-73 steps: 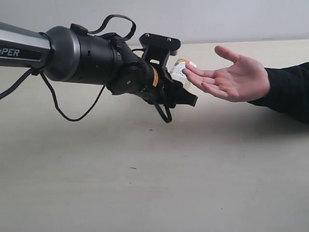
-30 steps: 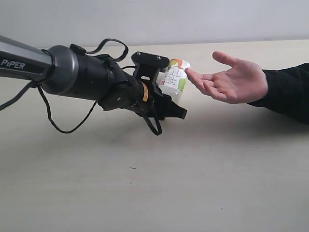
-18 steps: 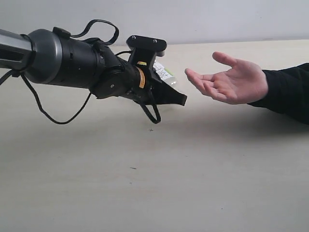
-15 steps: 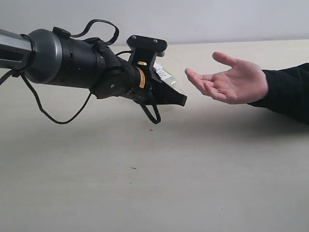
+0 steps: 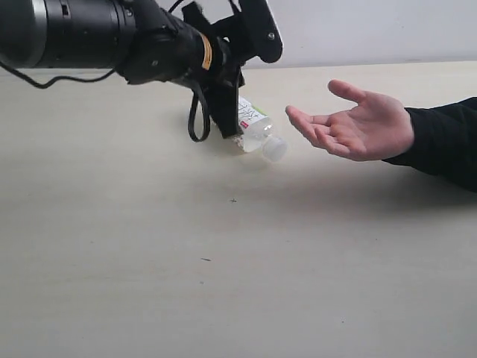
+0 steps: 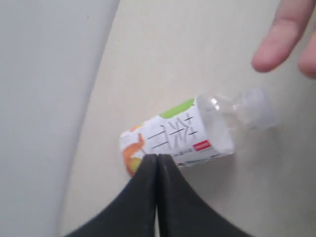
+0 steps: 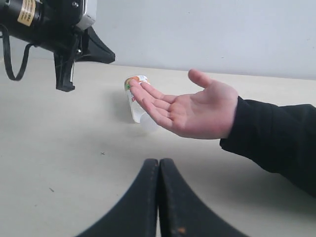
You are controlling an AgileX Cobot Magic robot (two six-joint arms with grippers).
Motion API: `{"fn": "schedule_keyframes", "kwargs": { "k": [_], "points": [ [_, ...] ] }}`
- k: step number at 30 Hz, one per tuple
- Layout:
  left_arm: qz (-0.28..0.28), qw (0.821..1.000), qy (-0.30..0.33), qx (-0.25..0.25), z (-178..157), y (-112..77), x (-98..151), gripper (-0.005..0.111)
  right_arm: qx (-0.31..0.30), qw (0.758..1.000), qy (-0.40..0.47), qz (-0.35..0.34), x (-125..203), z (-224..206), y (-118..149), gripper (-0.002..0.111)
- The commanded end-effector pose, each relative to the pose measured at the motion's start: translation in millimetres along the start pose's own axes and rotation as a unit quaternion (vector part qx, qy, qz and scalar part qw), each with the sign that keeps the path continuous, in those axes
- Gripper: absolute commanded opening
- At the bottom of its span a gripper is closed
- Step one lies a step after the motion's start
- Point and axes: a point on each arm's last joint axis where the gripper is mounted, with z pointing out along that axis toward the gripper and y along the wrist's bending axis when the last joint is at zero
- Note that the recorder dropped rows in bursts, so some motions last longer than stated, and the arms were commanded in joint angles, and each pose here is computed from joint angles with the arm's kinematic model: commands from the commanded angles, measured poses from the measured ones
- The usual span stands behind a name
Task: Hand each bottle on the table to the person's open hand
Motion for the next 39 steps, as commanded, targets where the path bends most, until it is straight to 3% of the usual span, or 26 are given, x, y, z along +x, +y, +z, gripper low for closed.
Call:
{"fn": "schedule_keyframes", "kwargs": {
  "k": [1, 7, 8, 10, 11, 14, 15, 21, 25, 27, 30, 34, 36, 39],
  "points": [
    [0.125, 0.991, 0.049, 0.011, 1.8, 26.1, -6.5, 0.0, 0.001, 1.0, -0.005, -0.004, -0.2, -0.2, -0.2, 0.0],
    [0.187, 0.972, 0.101, 0.105, 21.5, 64.2, -2.1, 0.0, 0.001, 1.0, -0.005, -0.004, -0.2, -0.2, -0.2, 0.0],
    [0.212, 0.966, 0.101, 0.108, 28.4, 76.7, -3.8, 0.0, 0.001, 1.0, -0.005, -0.004, -0.2, -0.2, -0.2, 0.0],
    [0.251, 0.957, 0.098, 0.109, 43.5, 81.5, -8.7, 0.0, 0.001, 1.0, -0.005, -0.004, -0.2, -0.2, -0.2, 0.0],
    [0.262, 0.952, 0.101, 0.12, 49.9, 79.5, -7.6, 0.0, 0.001, 1.0, -0.005, -0.004, -0.2, -0.2, -0.2, 0.0],
    [0.352, 0.911, 0.117, 0.181, 68.6, 65.1, -9.3, 0.0, 0.001, 1.0, -0.005, -0.004, -0.2, -0.2, -0.2, 0.0],
    [0.359, 0.906, 0.124, 0.186, 74.2, 63.4, -6.7, 0.0, 0.001, 1.0, -0.005, -0.004, -0.2, -0.2, -0.2, 0.0],
    [0.379, 0.894, 0.128, 0.202, 96.9, 50.3, 1.8, 0.0, 0.001, 1.0, -0.005, -0.004, -0.2, -0.2, -0.2, 0.0],
    [0.375, 0.896, 0.125, 0.202, 98.0, 48.8, 1.0, 0.001, 0.001, 1.0, -0.005, -0.004, -0.2, -0.2, -0.2, 0.0],
    [0.366, 0.901, 0.125, 0.196, 98.5, 49.4, 0.4, 0.008, 0.001, 1.0, -0.005, -0.004, -0.2, -0.2, -0.2, 0.0],
    [0.359, 0.907, 0.122, 0.185, 99.4, 50.6, -1.0, 0.03, 0.001, 1.0, -0.005, -0.004, -0.2, -0.2, -0.2, 0.0],
    [0.355, 0.914, 0.108, 0.163, 101.4, 53.1, -4.7, 0.075, 0.001, 1.0, -0.005, -0.004, -0.2, -0.2, -0.2, 0.0],
    [0.337, 0.925, 0.095, 0.147, 102.7, 54.2, -8.2, 0.082, 0.001, 1.0, -0.005, -0.004, -0.2, -0.2, -0.2, 0.0],
    [0.343, 0.924, 0.084, 0.149, 103.7, 53.1, -9.6, 0.082, 0.001, 1.0, -0.005, -0.004, -0.2, -0.2, -0.2, 0.0]
  ]
}}
